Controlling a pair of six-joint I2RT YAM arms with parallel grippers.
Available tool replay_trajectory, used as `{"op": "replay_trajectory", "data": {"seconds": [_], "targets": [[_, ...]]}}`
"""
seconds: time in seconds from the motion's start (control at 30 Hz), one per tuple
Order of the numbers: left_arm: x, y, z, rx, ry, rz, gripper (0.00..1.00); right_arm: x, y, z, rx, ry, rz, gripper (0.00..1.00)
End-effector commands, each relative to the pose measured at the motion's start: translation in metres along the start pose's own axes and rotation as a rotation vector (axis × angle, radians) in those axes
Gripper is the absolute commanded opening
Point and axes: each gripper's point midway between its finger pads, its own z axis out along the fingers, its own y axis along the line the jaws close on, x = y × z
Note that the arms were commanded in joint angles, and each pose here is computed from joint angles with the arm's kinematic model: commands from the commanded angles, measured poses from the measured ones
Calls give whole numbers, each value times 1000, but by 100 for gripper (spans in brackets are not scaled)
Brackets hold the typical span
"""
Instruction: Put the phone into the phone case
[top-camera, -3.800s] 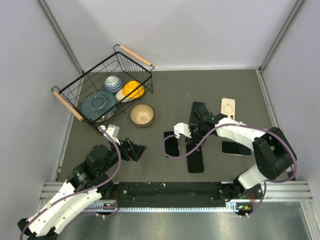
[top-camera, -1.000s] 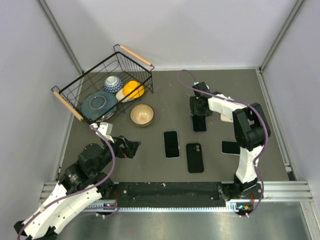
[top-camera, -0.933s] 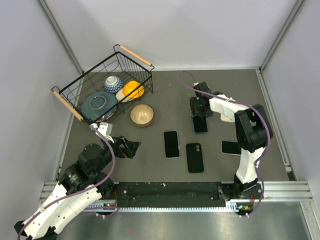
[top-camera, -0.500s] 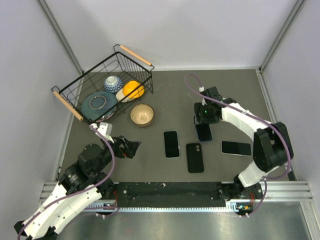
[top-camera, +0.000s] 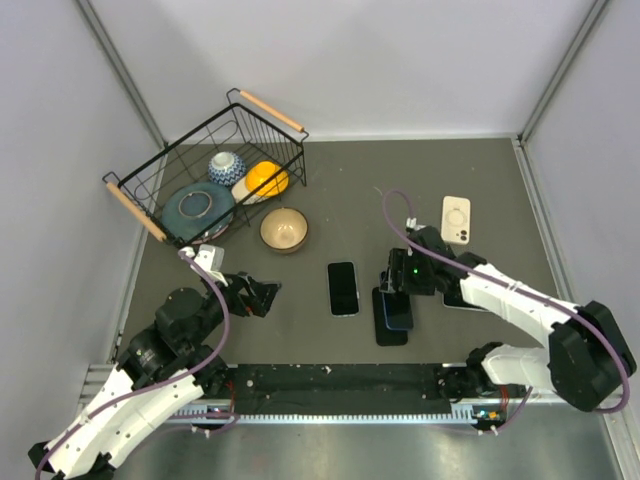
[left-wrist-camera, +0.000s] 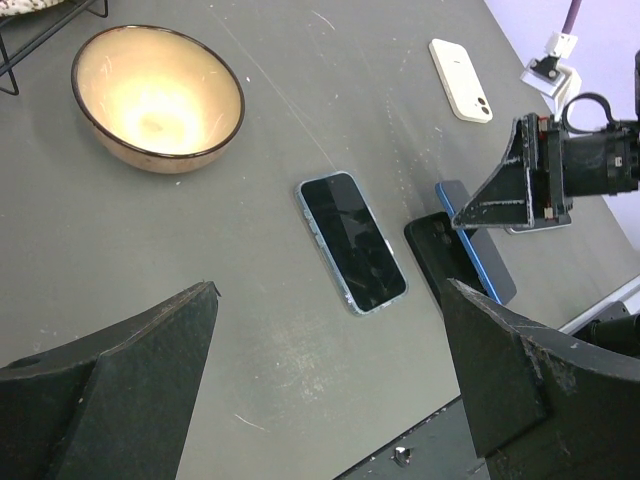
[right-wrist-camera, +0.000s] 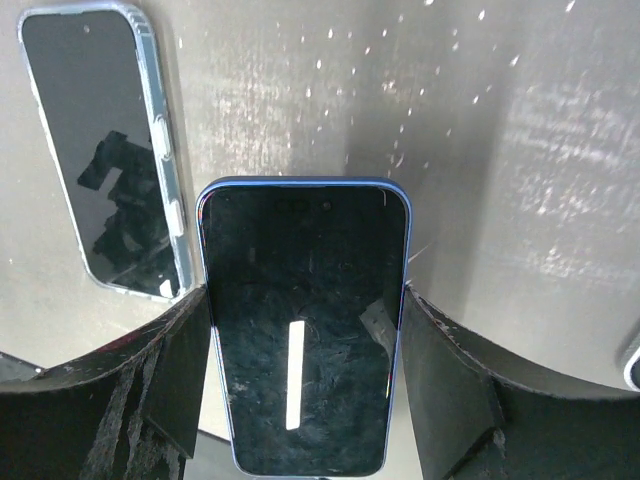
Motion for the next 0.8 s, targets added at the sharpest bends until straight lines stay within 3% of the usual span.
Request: {"op": "replay_trajectory", "data": {"seconds": [0.0, 0.23, 0.77], "targets": [[-7, -2, 4, 3, -33, 1, 99, -16, 31, -9, -121, -119, 102, 37], [-6, -2, 5, 3, -27, -2, 99, -10, 35, -8, -106, -161, 98, 38], [-5, -3, 6, 12, -24, 3, 99, 14, 21, 7, 4, -118, 40, 40]]}}
